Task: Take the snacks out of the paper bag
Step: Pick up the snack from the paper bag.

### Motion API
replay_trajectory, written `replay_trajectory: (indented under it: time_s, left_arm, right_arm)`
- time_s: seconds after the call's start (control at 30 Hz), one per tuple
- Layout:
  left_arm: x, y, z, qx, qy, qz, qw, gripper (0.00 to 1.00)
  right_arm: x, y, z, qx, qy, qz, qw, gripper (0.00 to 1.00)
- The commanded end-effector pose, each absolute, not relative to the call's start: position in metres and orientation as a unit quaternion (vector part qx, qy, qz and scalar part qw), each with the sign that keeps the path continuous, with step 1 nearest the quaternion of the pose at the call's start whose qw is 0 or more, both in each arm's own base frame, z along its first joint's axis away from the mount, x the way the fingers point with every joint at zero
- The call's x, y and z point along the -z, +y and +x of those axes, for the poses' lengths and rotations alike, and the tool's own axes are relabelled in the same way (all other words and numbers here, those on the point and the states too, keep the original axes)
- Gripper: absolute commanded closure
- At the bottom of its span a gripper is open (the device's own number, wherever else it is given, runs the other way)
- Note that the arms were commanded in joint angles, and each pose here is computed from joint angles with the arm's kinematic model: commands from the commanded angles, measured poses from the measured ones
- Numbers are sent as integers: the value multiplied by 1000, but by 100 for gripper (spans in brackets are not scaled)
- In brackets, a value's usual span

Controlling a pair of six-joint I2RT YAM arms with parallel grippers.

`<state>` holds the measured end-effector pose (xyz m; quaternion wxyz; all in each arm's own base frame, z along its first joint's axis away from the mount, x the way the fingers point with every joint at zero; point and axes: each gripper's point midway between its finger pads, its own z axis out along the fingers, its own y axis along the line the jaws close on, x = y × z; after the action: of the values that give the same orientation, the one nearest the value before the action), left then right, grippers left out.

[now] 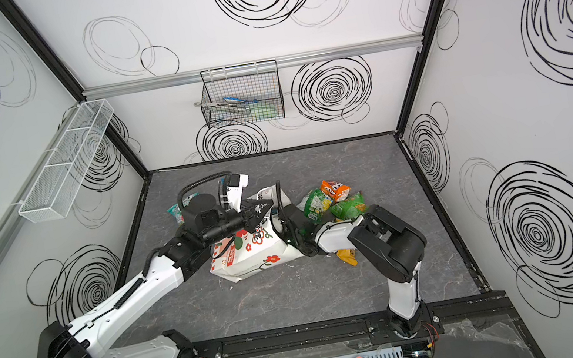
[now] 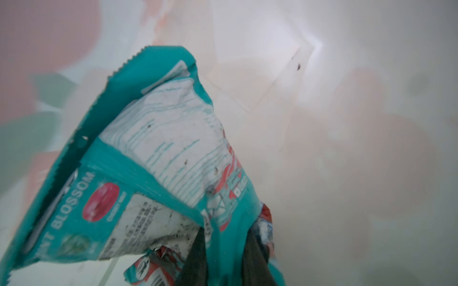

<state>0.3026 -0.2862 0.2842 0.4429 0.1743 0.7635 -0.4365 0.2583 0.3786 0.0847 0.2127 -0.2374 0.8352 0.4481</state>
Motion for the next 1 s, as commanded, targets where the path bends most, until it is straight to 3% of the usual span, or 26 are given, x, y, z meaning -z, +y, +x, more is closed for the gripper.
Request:
replay_trajectory:
  time_s: [0.0, 0.53, 0.87, 0.97]
  left_arm:
    - [-284, -276, 305, 427, 762, 175, 455, 100]
    - [-292, -252, 317, 414, 762, 149, 475, 100]
    - [-263, -179, 350, 279, 813, 94, 503, 100]
    - [-260, -159, 364, 273, 818, 68, 502, 100]
  right_arm:
    - [-112, 367, 261, -459, 828, -230, 228, 100]
    - [-208, 285, 285, -449, 807, -179, 338, 100]
    - [-275, 191, 300, -367, 781, -101, 496, 100]
    - [-277, 176, 308, -357, 783, -75, 505, 100]
